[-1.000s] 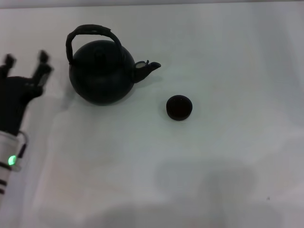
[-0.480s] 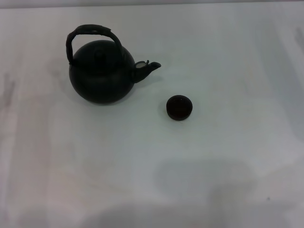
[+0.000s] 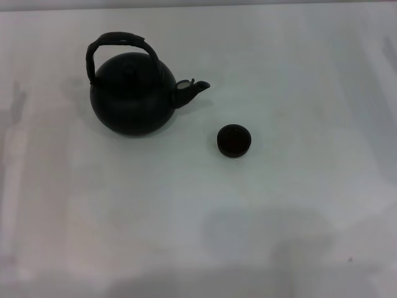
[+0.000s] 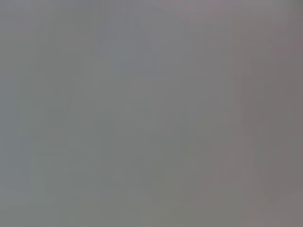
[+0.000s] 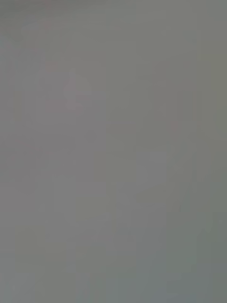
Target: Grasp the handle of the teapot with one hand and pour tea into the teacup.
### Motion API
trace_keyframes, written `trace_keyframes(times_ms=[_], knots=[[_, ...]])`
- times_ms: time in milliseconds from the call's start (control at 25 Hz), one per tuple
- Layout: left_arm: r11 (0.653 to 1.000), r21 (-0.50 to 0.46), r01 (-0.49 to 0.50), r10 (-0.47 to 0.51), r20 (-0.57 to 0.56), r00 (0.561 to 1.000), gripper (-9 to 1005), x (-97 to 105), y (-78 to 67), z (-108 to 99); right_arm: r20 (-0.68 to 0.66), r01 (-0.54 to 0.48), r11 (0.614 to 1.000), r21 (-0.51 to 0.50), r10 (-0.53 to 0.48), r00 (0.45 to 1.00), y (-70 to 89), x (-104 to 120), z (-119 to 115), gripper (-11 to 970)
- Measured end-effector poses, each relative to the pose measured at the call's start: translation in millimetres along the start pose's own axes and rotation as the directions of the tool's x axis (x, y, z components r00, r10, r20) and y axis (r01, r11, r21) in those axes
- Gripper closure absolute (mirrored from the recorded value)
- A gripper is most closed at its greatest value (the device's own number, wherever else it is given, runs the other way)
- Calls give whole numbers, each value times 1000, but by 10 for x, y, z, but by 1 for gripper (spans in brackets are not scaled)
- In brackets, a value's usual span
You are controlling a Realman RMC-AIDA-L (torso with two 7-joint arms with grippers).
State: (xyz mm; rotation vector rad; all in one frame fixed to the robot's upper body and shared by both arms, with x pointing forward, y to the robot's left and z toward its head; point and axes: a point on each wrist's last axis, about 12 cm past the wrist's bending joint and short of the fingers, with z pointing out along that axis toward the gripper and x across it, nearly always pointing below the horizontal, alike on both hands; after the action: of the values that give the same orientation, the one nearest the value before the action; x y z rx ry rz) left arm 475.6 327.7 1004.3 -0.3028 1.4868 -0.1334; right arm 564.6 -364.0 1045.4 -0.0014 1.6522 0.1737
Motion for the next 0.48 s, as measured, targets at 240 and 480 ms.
trace_keyframes(times_ms=[240,480], knots=[[1000,7,-14,14,11,1000,107,-53,38,85,4,3,1000,1,-3,1000,16,-32,54,131],[1000,20,-1,0,23,1000,108,-118,62,202,4,3,1000,-2,-3,1000,32,-37,73,130]])
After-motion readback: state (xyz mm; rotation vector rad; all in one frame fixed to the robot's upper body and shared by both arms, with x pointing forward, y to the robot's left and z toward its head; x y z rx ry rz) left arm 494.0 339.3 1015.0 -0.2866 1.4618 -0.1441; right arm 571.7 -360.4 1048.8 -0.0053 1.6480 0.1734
